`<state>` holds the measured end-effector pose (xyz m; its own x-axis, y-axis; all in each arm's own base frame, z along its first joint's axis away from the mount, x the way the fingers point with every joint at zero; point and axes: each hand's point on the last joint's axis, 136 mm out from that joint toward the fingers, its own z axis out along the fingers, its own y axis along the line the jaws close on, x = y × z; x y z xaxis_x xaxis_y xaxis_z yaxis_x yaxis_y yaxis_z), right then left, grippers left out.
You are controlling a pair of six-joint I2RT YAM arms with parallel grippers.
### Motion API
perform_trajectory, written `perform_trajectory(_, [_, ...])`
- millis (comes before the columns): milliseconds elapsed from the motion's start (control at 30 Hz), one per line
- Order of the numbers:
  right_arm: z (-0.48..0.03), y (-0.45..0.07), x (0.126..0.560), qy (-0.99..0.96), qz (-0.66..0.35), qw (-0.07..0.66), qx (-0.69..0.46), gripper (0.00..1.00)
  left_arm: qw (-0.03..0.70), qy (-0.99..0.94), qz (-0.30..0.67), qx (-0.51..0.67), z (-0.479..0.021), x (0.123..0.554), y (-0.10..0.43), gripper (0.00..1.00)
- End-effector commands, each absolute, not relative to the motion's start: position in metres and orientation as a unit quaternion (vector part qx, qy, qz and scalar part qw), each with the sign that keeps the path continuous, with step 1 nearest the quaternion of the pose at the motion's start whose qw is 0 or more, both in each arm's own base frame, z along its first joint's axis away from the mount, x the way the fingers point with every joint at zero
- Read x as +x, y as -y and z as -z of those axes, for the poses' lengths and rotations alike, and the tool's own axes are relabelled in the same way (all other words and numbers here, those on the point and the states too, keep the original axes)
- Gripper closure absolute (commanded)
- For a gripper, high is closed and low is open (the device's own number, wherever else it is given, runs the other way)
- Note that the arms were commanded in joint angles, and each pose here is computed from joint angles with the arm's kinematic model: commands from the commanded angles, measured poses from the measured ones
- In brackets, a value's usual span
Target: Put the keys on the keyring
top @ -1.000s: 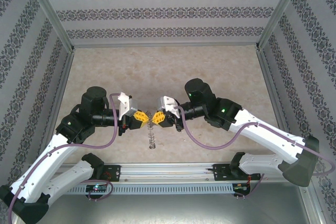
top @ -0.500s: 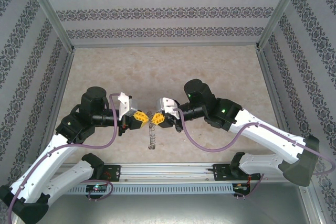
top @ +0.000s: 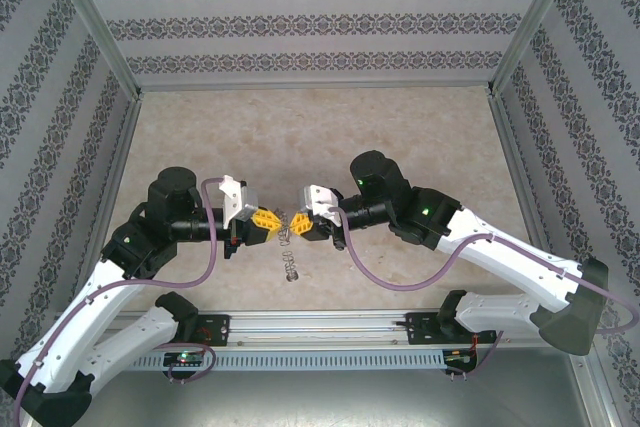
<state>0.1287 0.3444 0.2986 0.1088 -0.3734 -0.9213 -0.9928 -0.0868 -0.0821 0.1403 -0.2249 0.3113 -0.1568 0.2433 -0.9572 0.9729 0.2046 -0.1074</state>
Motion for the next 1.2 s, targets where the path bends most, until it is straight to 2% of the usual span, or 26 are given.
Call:
perform_trajectory(0, [-0.3,-0.345,0.129,-0.54,-0.376,0.417,-0.627,0.89,0.484,-0.604,0.414,0.48,-0.335,0.141,0.226,1.0])
perform_trajectory(133, [-0.314,-0.339,0.134,-0.544,-0.371,0.448,-0.605,0.68,0.493,-0.595,0.416,0.48,-0.339,0.141,0.227,1.0])
perform_trajectory(300, [-0.337,-0.329,0.137,-0.536,-0.383,0.488,-0.572,0.59,0.502,-0.583,0.42,0.481,-0.342,0.14,0.227,1.0])
perform_trajectory(467, [-0.355,-0.332,0.138,-0.521,-0.4,0.505,-0.56,0.6,0.512,-0.569,0.429,0.48,-0.346,0.137,0.227,1.0])
perform_trajectory(667, [-0.356,-0.344,0.137,-0.517,-0.422,0.486,-0.564,0.69,0.519,-0.558,0.431,0.484,-0.348,0.134,0.228,1.0])
perform_trajectory(1167, [-0.345,-0.351,0.127,-0.52,-0.451,0.443,-0.574,0.7,0.523,-0.553,0.43,0.485,-0.348,0.136,0.229,1.0])
